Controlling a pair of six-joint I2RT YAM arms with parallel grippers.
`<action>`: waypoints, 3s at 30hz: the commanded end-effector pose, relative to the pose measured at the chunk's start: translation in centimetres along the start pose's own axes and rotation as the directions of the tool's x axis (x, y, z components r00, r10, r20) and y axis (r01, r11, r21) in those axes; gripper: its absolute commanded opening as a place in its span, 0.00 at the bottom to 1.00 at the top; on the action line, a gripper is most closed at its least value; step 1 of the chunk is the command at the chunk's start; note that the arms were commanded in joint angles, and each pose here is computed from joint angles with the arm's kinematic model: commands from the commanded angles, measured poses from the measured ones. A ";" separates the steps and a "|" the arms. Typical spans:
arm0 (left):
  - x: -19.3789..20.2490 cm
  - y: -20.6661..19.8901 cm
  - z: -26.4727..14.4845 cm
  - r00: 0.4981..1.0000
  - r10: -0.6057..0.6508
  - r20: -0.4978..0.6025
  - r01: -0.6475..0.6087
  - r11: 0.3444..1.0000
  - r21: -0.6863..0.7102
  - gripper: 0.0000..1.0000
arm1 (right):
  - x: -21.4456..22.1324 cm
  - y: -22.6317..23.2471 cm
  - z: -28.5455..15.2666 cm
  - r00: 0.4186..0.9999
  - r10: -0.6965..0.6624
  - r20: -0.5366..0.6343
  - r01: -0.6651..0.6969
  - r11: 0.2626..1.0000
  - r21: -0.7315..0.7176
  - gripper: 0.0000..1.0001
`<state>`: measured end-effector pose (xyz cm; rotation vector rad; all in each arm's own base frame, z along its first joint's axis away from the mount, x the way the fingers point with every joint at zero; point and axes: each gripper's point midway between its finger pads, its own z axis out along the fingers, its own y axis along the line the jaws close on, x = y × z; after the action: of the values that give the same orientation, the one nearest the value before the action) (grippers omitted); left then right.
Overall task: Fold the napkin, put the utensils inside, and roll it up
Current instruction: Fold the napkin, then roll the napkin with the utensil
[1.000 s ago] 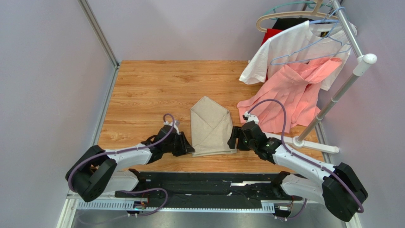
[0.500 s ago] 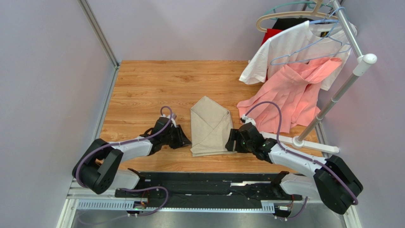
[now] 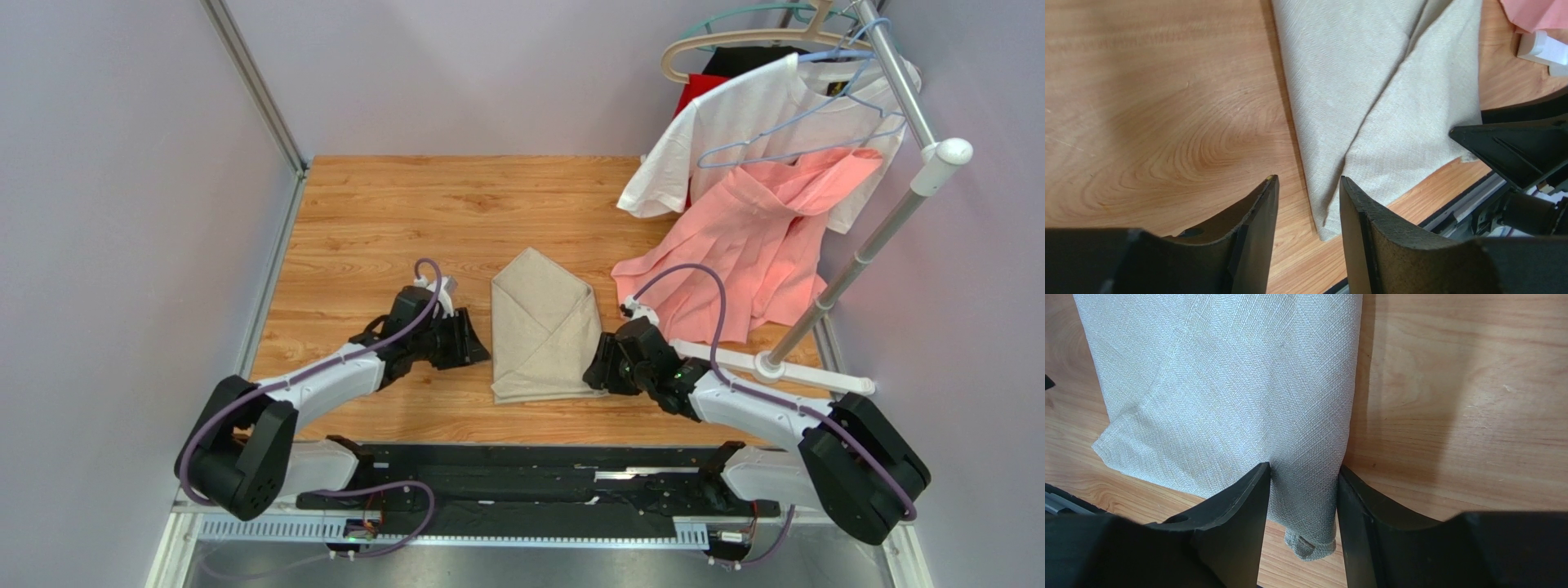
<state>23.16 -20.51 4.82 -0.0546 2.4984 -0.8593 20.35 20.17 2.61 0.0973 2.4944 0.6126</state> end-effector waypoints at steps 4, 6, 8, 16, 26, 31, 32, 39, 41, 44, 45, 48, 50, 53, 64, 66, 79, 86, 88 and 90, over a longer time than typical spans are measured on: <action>-3.3 -3.2 -2.2 0.959 0.260 0.113 -0.270 0.959 0.084 0.53 | 0.5 0.0 -0.3 0.998 0.055 0.006 -0.055 0.998 -0.012 0.45; -3.2 -4.0 -2.1 0.944 0.304 0.127 -0.318 0.942 0.109 0.54 | 0.6 -0.2 -0.3 0.999 0.054 0.002 -0.054 0.999 -0.005 0.44; -3.2 -4.5 -2.0 0.939 0.318 0.130 -0.333 0.935 0.124 0.54 | 0.7 -0.3 -0.2 0.999 0.054 -0.005 -0.054 0.999 0.004 0.43; -2.7 -6.5 -1.6 0.909 0.381 0.169 -0.411 0.886 0.216 0.54 | 1.0 -0.7 -0.2 0.999 0.044 -0.025 -0.043 0.999 0.029 0.33; -1.6 -10.7 -1.7 0.815 0.514 0.266 -0.578 0.750 0.321 0.56 | 0.6 -0.8 -0.4 0.997 0.004 -0.073 0.001 0.998 0.059 0.17; -1.2 -11.9 -0.9 0.779 0.564 0.275 -0.627 0.701 0.339 0.56 | 0.5 -0.7 0.1 0.995 0.002 -0.095 0.004 0.997 0.072 0.16; -0.7 -12.0 -0.5 0.775 0.575 0.262 -0.632 0.693 0.348 0.56 | 0.3 -0.6 0.2 0.996 0.004 -0.095 0.003 0.997 0.073 0.16; 0.7 -11.6 0.5 0.740 0.629 0.237 -0.672 0.679 0.296 0.56 | 0.6 0.2 -0.2 0.992 0.010 -0.122 -0.005 0.999 0.041 0.43; 1.3 -12.0 0.3 0.728 0.640 0.246 -0.685 0.665 0.297 0.56 | 0.4 0.2 -0.6 0.993 0.017 -0.115 -0.013 0.999 0.030 0.54; 1.8 -13.2 0.1 0.691 0.669 0.273 -0.722 0.629 0.287 0.56 | 0.1 0.6 -1.2 0.993 0.023 -0.113 -0.024 1.000 -0.011 0.64; 1.9 -13.4 0.1 0.668 0.688 0.283 -0.744 0.607 0.280 0.56 | -0.2 0.9 -1.6 0.995 0.022 -0.098 -0.025 0.999 -0.032 0.66; 2.8 -14.4 0.5 0.622 0.728 0.288 -0.782 0.560 0.274 0.56 | -0.8 0.9 -2.3 0.996 0.036 -0.087 -0.041 0.998 -0.055 0.69; 3.5 -14.2 1.3 0.598 0.756 0.265 -0.800 0.544 0.254 0.56 | -1.1 0.6 -2.5 0.995 0.057 -0.086 -0.063 0.996 -0.067 0.69; 4.4 -13.4 2.4 0.550 0.803 0.230 -0.834 0.511 0.210 0.56 | -1.2 0.1 -2.8 0.993 0.078 -0.087 -0.085 0.994 -0.076 0.69; 5.6 -12.1 4.2 0.481 0.863 0.157 -0.875 0.459 0.155 0.50 | -1.0 0.1 -2.2 0.990 0.099 -0.105 -0.110 0.988 -0.108 0.69; 5.6 -11.9 4.4 0.479 0.865 0.151 -0.876 0.460 0.148 0.49 | -1.0 0.0 -2.2 0.989 0.101 -0.104 -0.113 0.988 -0.109 0.69; 7.6 -12.3 4.0 0.509 0.850 0.136 -0.848 0.468 0.249 0.47 | -0.8 -0.3 -2.1 0.988 0.115 -0.106 -0.126 0.986 -0.111 0.68; 7.6 -11.0 4.8 0.504 0.860 0.079 -0.851 0.480 0.210 0.45 | -1.1 -0.1 -2.0 0.988 0.119 -0.103 -0.130 0.985 -0.117 0.68; 7.5 -10.9 4.8 0.507 0.859 0.075 -0.851 0.485 0.203 0.36 | -1.2 0.2 -2.0 0.988 0.117 -0.104 -0.130 0.983 -0.126 0.68; 7.4 -10.8 4.9 0.511 0.857 0.072 -0.849 0.490 0.197 0.26 | -1.2 0.3 -1.9 0.987 0.120 -0.107 -0.133 0.983 -0.129 0.68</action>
<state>17.15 -32.61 3.78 1.2213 2.0112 -0.6354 19.48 18.68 3.98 0.1933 2.5862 0.8124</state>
